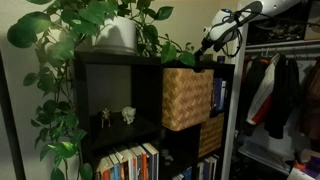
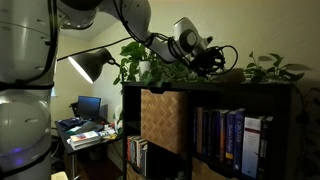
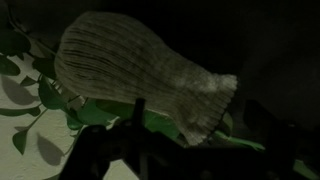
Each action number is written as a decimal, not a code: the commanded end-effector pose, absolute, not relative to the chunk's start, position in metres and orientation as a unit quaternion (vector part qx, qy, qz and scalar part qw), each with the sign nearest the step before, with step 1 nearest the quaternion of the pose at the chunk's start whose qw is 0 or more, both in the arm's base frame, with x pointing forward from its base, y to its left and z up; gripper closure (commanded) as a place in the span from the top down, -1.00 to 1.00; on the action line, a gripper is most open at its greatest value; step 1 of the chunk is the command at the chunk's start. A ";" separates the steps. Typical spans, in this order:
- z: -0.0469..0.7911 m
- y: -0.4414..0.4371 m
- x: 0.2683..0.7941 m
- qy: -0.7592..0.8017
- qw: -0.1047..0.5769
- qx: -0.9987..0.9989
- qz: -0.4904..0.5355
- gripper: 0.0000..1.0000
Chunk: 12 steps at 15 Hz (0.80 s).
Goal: Put the socks in the basket
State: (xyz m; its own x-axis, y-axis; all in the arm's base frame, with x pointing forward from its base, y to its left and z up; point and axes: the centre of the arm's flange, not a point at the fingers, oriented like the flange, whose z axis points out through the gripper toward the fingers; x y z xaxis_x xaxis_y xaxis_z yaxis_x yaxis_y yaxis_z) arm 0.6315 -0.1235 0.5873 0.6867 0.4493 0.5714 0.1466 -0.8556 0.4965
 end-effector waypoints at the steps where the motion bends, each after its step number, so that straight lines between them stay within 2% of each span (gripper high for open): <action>1: 0.590 -0.127 0.635 0.184 0.238 0.880 0.367 0.47; 7: 0.583 -0.134 0.638 0.193 0.255 0.878 0.357 -0.34; 8: 0.582 -0.135 0.638 0.192 0.255 0.878 0.356 -0.38; 10: 0.580 -0.135 0.638 0.191 0.254 0.879 0.355 -0.73; 12: 0.577 -0.133 0.638 0.187 0.255 0.882 0.350 -0.85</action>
